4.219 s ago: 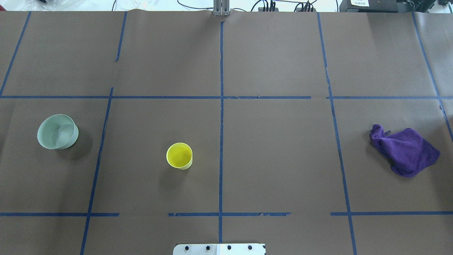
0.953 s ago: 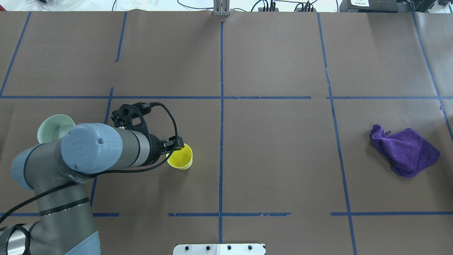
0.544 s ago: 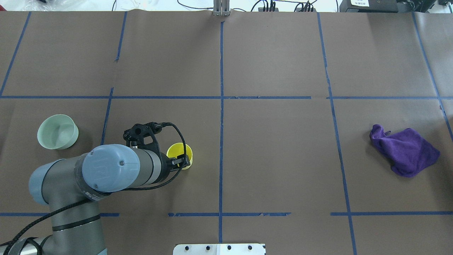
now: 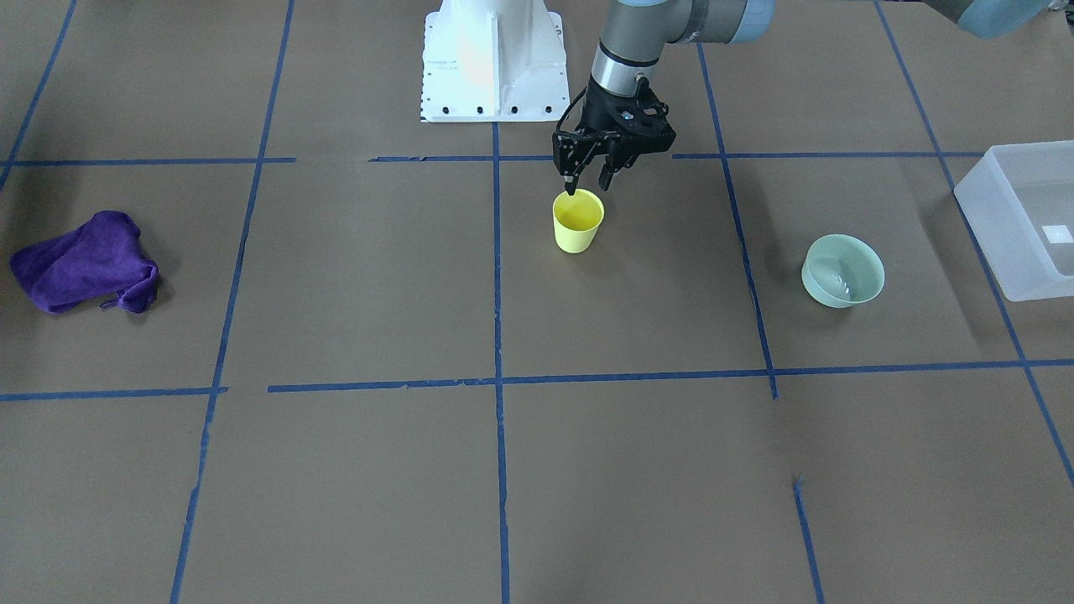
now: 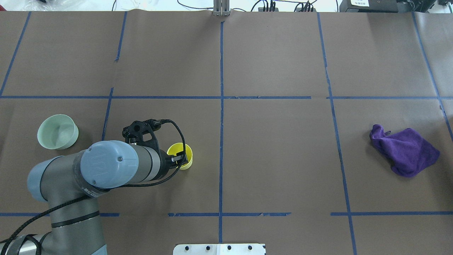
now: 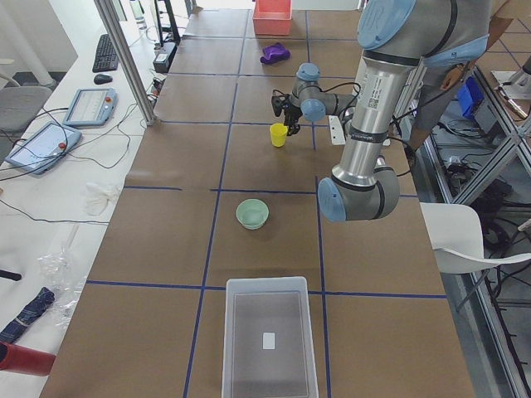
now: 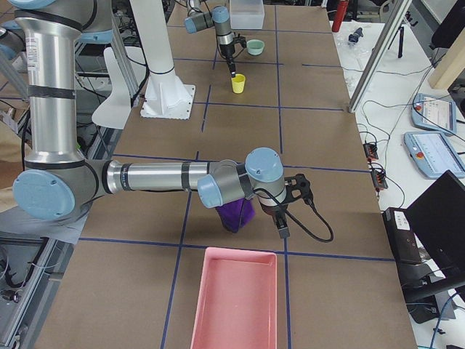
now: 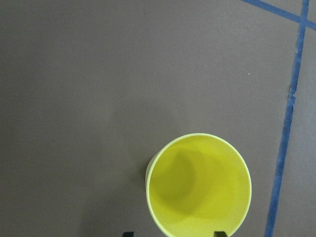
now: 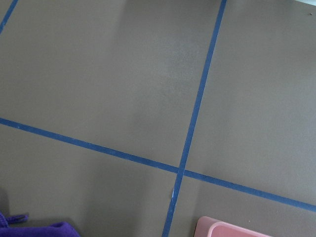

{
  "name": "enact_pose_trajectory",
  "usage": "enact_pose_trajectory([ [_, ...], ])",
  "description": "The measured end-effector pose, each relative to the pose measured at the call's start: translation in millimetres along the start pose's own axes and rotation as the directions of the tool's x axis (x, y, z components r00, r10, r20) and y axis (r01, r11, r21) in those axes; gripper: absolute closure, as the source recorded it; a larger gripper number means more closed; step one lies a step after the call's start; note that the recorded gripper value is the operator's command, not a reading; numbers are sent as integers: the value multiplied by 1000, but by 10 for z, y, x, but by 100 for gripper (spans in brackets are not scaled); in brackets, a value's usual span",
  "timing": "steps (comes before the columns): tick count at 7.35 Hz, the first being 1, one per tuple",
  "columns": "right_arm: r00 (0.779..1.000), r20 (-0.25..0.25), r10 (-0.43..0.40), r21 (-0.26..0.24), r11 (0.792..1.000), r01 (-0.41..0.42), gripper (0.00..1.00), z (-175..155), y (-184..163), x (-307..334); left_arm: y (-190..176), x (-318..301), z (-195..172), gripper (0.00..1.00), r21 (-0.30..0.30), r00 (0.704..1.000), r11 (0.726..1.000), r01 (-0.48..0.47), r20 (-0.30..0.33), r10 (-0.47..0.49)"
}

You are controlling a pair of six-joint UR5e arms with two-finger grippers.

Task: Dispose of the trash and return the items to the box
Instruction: 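Close the left gripper on the yellow cup rim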

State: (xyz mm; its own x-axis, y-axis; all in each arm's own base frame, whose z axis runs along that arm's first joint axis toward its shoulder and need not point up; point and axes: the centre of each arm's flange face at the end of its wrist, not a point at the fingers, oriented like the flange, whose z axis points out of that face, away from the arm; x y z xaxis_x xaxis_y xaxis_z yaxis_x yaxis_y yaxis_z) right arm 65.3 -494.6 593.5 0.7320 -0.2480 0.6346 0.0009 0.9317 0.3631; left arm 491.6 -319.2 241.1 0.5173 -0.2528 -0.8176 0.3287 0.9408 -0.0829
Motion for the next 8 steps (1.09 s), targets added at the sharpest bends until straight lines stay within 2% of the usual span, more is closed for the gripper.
enact_pose_trajectory([
  [3,1000,0,-2,-1,1000,2,0,5,-1,-4,-158,-85,131,39,25,999,1000,13,32,-14],
  [4,1000,0,-2,-1,1000,2,0,3,-1,-3,-163,-98,210,50,26,999,1000,14,46,-15],
  [5,1000,0,-3,0,1000,3,0,-1,-2,-5,-161,-96,250,99,26,999,1000,13,51,-15],
  [8,1000,0,-3,1,1000,3,0,-1,-5,-7,-166,-89,235,100,24,999,1000,9,48,-10],
])
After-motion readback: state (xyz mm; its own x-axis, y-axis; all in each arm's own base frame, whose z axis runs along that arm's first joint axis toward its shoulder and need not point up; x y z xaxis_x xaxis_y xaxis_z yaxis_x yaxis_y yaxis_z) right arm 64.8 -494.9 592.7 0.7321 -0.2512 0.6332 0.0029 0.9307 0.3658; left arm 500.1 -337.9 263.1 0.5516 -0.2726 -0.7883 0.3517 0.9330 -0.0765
